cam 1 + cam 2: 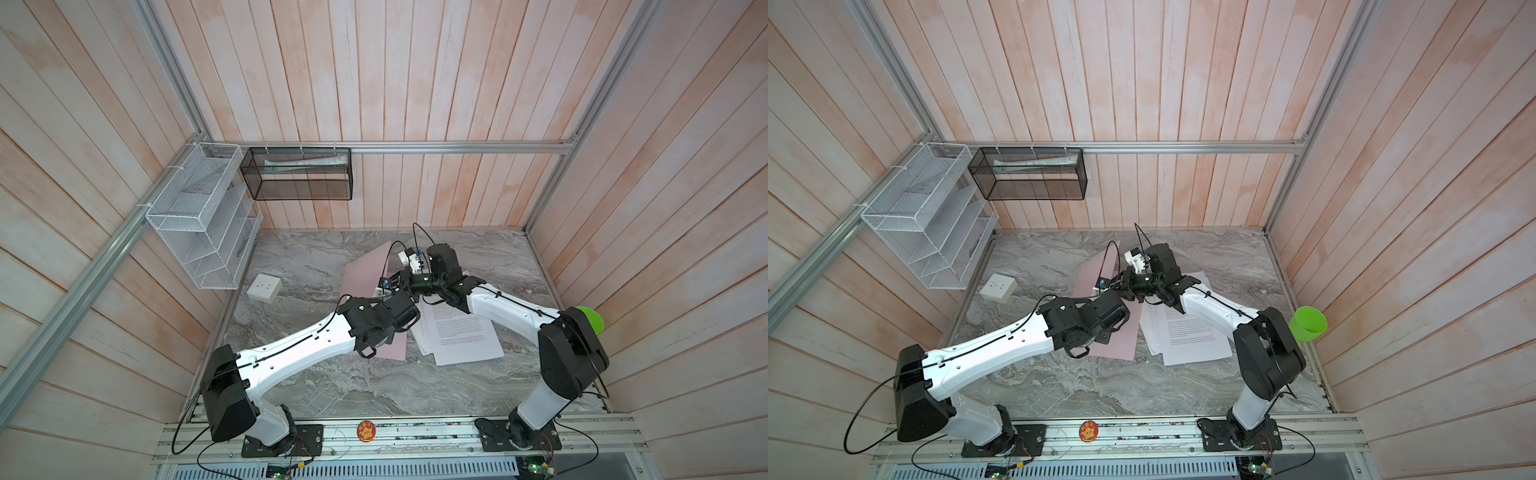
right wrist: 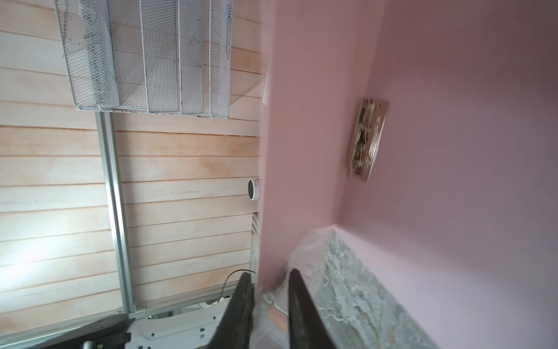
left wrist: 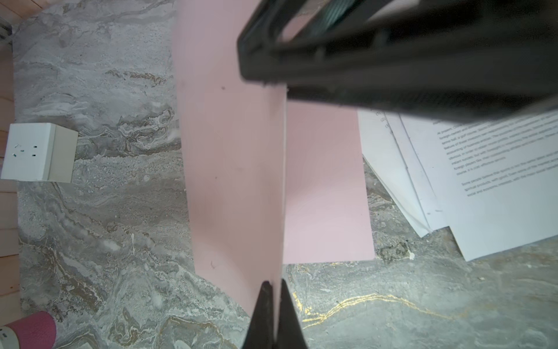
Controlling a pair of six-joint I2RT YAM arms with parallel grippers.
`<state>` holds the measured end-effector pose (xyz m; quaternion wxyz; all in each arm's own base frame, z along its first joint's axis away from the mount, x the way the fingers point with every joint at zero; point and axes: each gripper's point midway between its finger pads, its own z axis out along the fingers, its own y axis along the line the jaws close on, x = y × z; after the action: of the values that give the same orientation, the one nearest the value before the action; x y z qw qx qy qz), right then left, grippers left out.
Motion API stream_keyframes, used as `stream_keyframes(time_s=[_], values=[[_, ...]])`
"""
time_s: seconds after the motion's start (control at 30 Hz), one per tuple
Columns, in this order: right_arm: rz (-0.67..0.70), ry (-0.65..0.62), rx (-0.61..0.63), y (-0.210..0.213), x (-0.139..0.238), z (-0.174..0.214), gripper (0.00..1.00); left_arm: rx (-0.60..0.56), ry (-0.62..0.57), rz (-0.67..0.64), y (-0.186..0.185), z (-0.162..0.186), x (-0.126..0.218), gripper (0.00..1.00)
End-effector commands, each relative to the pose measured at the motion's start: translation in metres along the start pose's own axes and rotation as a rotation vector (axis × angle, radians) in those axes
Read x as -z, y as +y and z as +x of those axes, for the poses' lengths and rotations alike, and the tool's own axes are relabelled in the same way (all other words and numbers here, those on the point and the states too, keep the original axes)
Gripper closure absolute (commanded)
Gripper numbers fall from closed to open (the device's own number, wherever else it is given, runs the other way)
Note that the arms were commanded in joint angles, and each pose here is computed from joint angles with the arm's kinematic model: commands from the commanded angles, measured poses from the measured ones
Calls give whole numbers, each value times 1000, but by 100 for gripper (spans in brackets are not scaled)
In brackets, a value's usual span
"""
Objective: Put the files into the folder
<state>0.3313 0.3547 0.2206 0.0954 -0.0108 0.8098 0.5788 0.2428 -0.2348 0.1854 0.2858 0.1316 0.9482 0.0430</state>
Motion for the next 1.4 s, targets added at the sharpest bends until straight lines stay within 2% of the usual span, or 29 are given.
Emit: stream_keyframes(time_s=[0.0, 0.2, 0.33, 0.53, 0.77, 0.97, 1.1, 1.17, 1.27, 1.33, 1.37], values=[[-81, -54, 90, 20, 27, -33, 69, 51, 16, 28, 4, -2, 10, 100], [-44, -266, 49, -6, 79, -75, 68, 141, -19, 67, 12, -17, 23, 100], [14, -277, 36, -27, 83, -84, 68, 174, -23, 152, 5, -27, 28, 100], [46, -206, 5, -54, 56, -70, 68, 228, -29, 244, 2, -43, 40, 100], [92, -69, 29, -73, 9, -41, 72, 304, -41, 390, 0, -53, 50, 100], [151, -21, 72, -78, -19, -25, 73, 379, -66, 400, 30, -47, 51, 100], [197, -3, 110, -76, -37, -16, 73, 423, -54, 341, 59, -30, 40, 100], [230, 0, 141, -75, -45, -13, 72, 449, -43, 327, 68, -19, 31, 98], [282, 14, 185, -72, -60, -12, 71, 491, -25, 319, 77, -1, 15, 89], [332, 16, 213, -72, -68, -14, 71, 518, -11, 285, 86, 11, 6, 75], [355, 14, 234, -70, -72, -16, 71, 530, -6, 264, 92, 18, 2, 71]])
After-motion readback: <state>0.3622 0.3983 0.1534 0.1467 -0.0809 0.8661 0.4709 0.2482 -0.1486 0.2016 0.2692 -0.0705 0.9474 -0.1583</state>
